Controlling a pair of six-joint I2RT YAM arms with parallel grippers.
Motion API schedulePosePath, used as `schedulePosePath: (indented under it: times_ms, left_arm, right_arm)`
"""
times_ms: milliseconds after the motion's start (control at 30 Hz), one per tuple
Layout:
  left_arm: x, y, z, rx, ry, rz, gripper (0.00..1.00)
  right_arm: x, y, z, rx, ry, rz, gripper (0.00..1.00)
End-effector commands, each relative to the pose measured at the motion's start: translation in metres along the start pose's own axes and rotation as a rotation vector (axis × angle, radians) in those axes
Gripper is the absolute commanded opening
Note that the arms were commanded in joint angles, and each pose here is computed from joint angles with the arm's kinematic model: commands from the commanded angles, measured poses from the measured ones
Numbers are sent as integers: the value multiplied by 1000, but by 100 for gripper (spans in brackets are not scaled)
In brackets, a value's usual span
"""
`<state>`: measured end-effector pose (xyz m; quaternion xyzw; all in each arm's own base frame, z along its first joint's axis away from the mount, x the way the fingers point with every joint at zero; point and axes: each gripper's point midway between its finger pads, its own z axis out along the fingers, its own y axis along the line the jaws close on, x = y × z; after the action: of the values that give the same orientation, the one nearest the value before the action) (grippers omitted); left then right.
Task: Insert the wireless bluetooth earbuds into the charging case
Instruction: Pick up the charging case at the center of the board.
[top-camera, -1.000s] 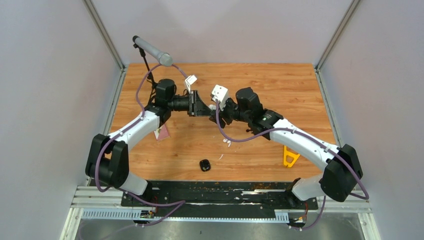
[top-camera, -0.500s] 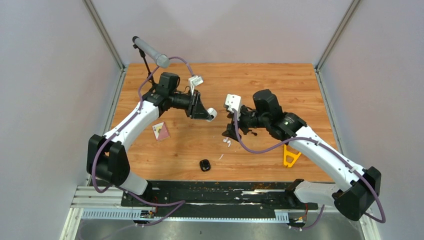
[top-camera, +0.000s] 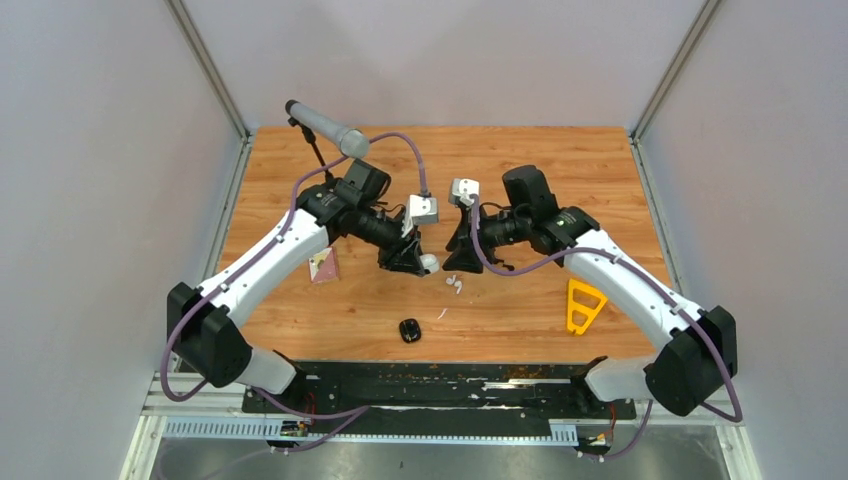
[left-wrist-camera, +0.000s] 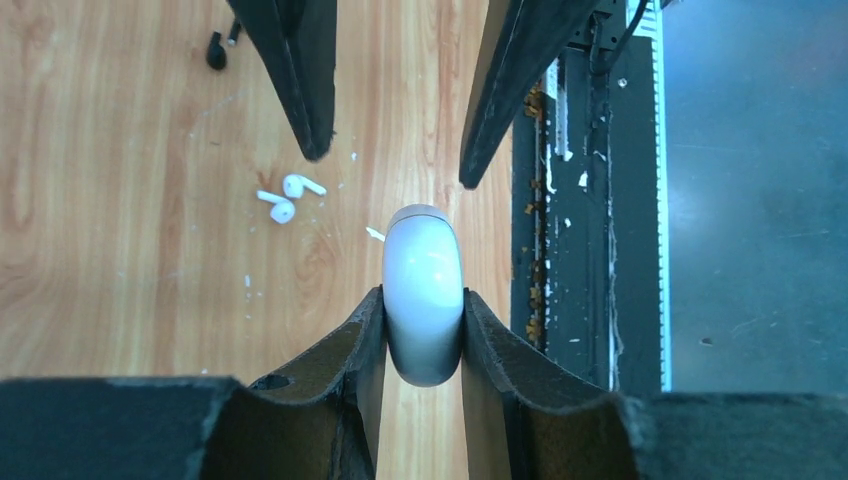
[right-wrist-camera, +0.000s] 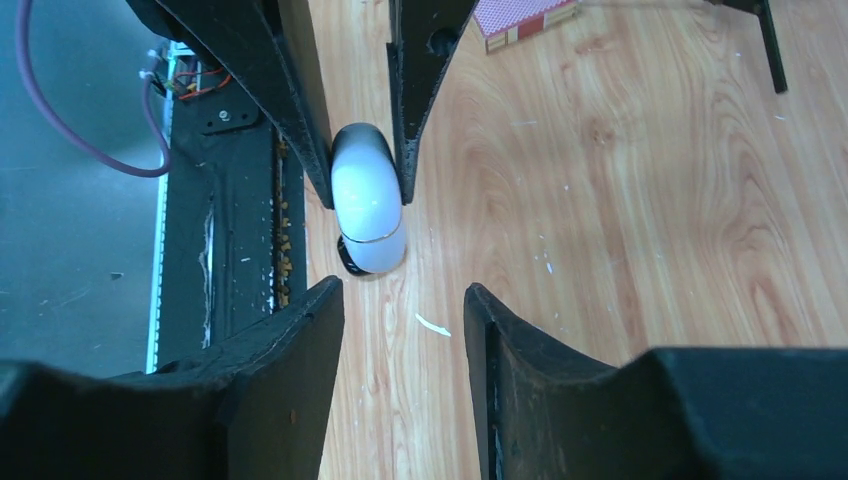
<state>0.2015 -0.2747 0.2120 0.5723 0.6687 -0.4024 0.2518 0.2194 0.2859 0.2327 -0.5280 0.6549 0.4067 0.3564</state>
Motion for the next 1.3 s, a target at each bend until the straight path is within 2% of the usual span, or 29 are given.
schedulePosePath:
  times_ms: [0, 433, 1000, 1100, 1267]
  left_arm:
    - [-36, 10, -18, -86, -60, 185, 0]
    - [-20, 17, -4, -85, -57, 144, 0]
    - [-18, 26, -4, -79, -1, 167, 0]
    - [-17, 27, -3, -69, 13, 157, 0]
    - [-11, 30, -2, -72, 41, 153, 0]
  right_arm:
    - [-32, 6, 6, -80, -91, -60, 48]
    - [-15, 0, 20, -80, -68, -14, 44]
    - [-2, -2, 4, -5, -57, -14, 42]
    - [-23, -6, -7, 11, -95, -27, 41]
    - [-104, -13, -59, 65, -153, -166, 43]
